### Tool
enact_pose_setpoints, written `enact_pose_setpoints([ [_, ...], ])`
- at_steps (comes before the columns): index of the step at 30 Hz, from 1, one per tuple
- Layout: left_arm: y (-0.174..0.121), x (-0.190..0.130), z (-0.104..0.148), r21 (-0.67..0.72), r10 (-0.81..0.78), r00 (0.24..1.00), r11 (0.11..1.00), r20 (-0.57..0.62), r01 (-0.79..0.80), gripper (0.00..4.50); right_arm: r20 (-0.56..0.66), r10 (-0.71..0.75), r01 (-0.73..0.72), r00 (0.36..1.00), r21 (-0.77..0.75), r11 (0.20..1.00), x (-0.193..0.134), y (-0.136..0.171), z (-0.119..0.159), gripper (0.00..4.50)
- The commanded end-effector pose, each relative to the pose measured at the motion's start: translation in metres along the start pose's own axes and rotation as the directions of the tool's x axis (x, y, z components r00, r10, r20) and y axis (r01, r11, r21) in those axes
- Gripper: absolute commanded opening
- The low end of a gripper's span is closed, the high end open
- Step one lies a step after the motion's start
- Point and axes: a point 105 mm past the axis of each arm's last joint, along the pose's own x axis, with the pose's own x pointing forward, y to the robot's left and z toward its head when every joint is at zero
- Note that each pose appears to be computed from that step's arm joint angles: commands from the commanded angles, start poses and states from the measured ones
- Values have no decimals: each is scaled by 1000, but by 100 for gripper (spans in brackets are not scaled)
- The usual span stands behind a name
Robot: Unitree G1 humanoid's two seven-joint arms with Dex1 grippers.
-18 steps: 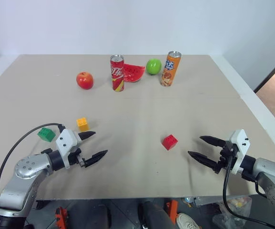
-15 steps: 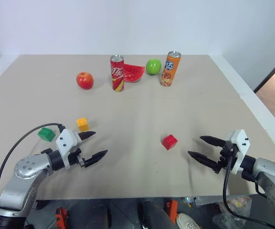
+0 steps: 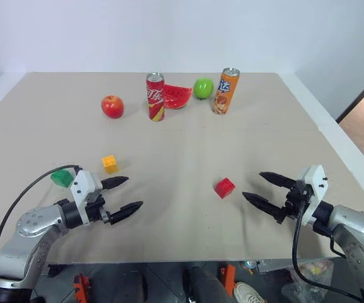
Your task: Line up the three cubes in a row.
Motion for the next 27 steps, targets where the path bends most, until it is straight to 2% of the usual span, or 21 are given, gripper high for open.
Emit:
enact_pose_setpoints([
  [1, -21, 6, 13, 72, -120, 993, 990, 11, 119, 447, 30, -6, 7, 1000, -29, 1000, 10, 15, 15, 450],
  [6, -34, 14, 14, 116, -202, 979, 972, -13, 202, 447, -5, -28, 28, 1000, 5, 1000, 25, 37, 0, 450],
  [14, -35, 19, 16, 121, -219, 976, 968, -13, 219, 447, -8, -181, 182, 983, 54, 982, 43, 21, -10, 450],
  [27, -36, 20, 14, 120, -203, 979, 972, -16, 204, 447, -61, -193, 200, 979, 142, 969, 46, 25, -34, 450],
])
